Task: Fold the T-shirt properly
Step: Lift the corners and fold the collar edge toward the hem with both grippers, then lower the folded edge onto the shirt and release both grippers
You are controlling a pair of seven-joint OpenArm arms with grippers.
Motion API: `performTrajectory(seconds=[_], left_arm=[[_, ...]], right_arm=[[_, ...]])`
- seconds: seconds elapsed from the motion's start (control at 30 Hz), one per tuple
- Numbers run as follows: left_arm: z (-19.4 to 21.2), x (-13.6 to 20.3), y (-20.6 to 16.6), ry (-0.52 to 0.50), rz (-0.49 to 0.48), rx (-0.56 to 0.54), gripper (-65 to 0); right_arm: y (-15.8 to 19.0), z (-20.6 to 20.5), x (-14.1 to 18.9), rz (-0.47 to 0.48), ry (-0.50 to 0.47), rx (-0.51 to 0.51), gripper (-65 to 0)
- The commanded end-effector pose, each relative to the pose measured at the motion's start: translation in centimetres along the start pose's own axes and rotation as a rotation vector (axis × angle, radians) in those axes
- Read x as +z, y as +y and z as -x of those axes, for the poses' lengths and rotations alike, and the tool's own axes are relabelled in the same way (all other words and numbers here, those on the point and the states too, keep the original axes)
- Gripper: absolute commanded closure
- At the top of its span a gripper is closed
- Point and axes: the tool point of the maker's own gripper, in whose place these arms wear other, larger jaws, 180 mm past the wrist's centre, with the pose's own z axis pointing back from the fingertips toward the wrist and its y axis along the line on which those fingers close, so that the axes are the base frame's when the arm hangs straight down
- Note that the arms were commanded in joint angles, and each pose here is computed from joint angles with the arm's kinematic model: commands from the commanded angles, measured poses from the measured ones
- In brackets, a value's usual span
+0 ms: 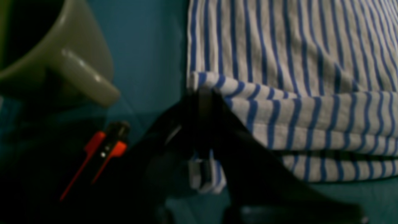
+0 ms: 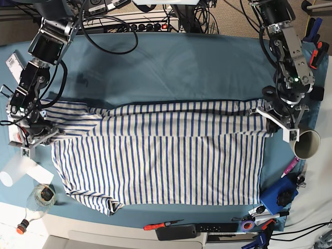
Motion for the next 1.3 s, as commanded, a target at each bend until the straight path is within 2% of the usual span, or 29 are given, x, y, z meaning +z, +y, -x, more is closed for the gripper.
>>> performTrajectory(seconds=[0.0, 0.17, 0.37, 0.63, 0.83, 1.27], left_arm=[[-2.0, 0.0, 0.1, -0.058, -0.001, -0.011, 0.0], [-1.5, -1.9, 0.0, -0.022, 0.024, 0.008, 0.0], [-1.7, -3.8, -0.1, 0.0, 0.04, 0.039, 0.0], [-3.0, -4.0, -0.2, -0.031, 0.042, 0.038, 0.0], [-4.6, -3.9, -0.2, -0.116, 0.042, 0.04, 0.0], [-4.3, -3.9, 0.2, -0.103, 0.016, 0.011, 0.0]], right_arm=[[-1.0, -3.0, 0.6, 0.02, -0.078, -0.002, 0.0], [-0.9, -3.8, -0.1, 0.011, -0.077, -0.027, 0.0], [-1.0, -2.8, -1.3, 0.001, -0.049, -0.053, 0.0], [-1.1, -2.2, -1.7, 0.003, -0.036, -0.057, 0.0], [-1.1, -2.4, -1.7, 0.003, -0.045, -0.057, 0.0], [-1.2, -4.1, -1.5, 0.012, -0.092, -0.058, 0.0]])
